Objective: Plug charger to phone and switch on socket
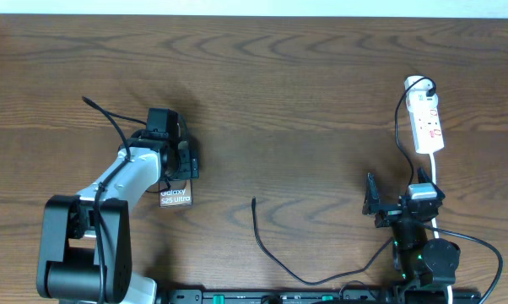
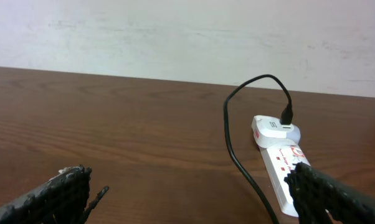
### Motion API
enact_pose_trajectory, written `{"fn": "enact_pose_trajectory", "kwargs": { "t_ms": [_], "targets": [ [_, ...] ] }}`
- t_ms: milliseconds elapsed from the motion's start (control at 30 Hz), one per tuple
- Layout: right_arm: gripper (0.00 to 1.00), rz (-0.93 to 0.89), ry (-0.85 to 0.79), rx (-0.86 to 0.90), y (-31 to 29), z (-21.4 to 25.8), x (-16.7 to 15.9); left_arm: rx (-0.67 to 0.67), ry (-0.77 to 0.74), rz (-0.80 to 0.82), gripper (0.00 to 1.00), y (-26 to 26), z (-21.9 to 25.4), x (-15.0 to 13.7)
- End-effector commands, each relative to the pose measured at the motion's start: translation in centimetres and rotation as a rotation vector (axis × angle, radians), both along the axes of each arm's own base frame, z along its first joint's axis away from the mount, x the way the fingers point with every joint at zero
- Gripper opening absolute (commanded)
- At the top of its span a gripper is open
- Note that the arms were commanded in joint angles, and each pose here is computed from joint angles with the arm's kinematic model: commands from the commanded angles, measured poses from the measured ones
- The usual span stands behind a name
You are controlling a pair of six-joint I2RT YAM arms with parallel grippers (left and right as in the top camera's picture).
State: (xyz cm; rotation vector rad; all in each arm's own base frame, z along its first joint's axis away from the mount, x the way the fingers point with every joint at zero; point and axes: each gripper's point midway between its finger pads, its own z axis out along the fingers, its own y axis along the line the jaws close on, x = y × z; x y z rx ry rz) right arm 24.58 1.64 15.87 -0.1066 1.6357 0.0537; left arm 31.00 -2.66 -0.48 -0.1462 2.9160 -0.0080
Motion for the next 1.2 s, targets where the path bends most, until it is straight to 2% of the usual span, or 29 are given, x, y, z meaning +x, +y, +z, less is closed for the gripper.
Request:
{"fn": "enact_pose_trajectory", "kwargs": {
  "t_ms": [0,167,300,333,667,833,1167],
  "targets": [
    [0.99,-0.001,-0.002,-0.013,0.0,0.0,0.0,-0.006,0.115,0.003,0.84,0.0,-2.3,-2.7],
    [0.99,-0.001,-0.002,-0.013,0.0,0.0,0.0,-0.006,0.117,0.003,0.84,0.0,-2.3,-2.7],
    [0.99,-0.001,-0.002,-0.013,0.0,0.0,0.0,-0.006,0.117,0.003,0.80,0.0,-2.3,-2.7],
    [0.99,-0.001,-0.002,-0.013,0.0,0.0,0.0,-0.006,0.117,0.003,0.77,0.0,-2.3,-2.7],
    [0.99,-0.001,-0.002,-0.013,0.0,0.0,0.0,-0.006,0.117,0.003,0.28,0.0,-2.2,-2.7],
    [0.99,-0.001,-0.002,-0.013,0.0,0.0,0.0,-0.005,0.122,0.000,0.14,0.0,-1.8,-2.4],
    [0.99,-0.001,-0.002,-0.013,0.0,0.0,0.0,-0.042,0.091,-0.006,0.08,-0.9,1.9,0.6]
  ]
}}
